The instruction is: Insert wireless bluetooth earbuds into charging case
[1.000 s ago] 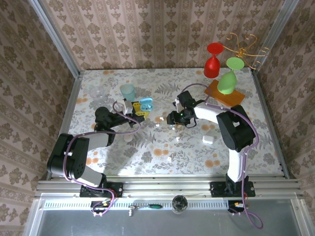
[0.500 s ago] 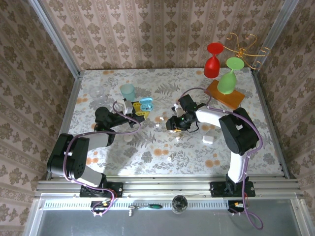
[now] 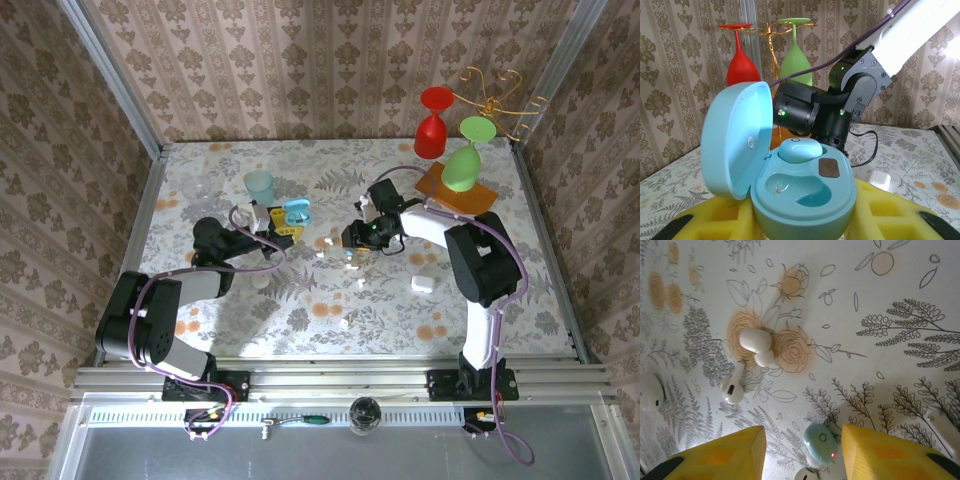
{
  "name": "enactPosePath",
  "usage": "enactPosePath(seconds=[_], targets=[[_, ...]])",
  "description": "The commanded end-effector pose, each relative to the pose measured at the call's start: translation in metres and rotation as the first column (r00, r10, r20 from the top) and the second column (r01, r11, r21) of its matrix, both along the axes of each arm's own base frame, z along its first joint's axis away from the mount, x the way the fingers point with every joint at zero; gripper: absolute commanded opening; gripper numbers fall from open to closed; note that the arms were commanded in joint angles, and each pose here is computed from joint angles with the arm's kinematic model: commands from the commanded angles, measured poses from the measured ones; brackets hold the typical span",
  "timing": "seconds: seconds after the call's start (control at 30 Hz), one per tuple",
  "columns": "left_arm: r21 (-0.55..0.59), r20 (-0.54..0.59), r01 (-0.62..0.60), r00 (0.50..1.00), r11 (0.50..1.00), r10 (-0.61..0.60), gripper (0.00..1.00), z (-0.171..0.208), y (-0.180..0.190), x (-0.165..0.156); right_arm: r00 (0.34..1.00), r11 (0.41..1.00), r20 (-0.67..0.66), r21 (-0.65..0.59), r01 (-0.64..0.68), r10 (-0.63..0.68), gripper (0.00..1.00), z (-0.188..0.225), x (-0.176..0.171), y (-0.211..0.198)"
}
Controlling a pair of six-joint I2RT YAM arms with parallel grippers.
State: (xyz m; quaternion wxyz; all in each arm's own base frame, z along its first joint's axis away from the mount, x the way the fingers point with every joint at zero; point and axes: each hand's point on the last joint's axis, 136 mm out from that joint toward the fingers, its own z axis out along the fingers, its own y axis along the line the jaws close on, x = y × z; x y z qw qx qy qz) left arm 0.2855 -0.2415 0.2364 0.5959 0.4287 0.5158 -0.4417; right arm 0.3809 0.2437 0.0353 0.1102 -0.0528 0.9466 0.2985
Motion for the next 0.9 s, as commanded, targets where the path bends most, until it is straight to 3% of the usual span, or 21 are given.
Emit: enactPosePath(seconds=[0.0, 0.6, 0.87], targets=[[-0.009, 0.062, 0.016, 0.998, 1.000, -0.016, 0.25, 0.012, 0.000, -0.003, 0.999, 1.000, -0.045, 0.023, -0.021, 0.022, 0.44, -0.009, -0.004, 0.007], [-0.004, 0.060, 0.028, 0.998, 1.000, -0.027, 0.25, 0.009, -0.005, -0.002, 0.995, 1.000, -0.092, 0.013, -0.026, 0.027, 0.24, -0.027, -0.021, 0.002], [0.002, 0.064, 0.006, 0.998, 1.000, -0.006, 0.25, 0.003, -0.006, 0.002, 0.998, 1.000, -0.057, -0.011, 0.002, -0.003, 0.23, -0.017, -0.018, -0.004]])
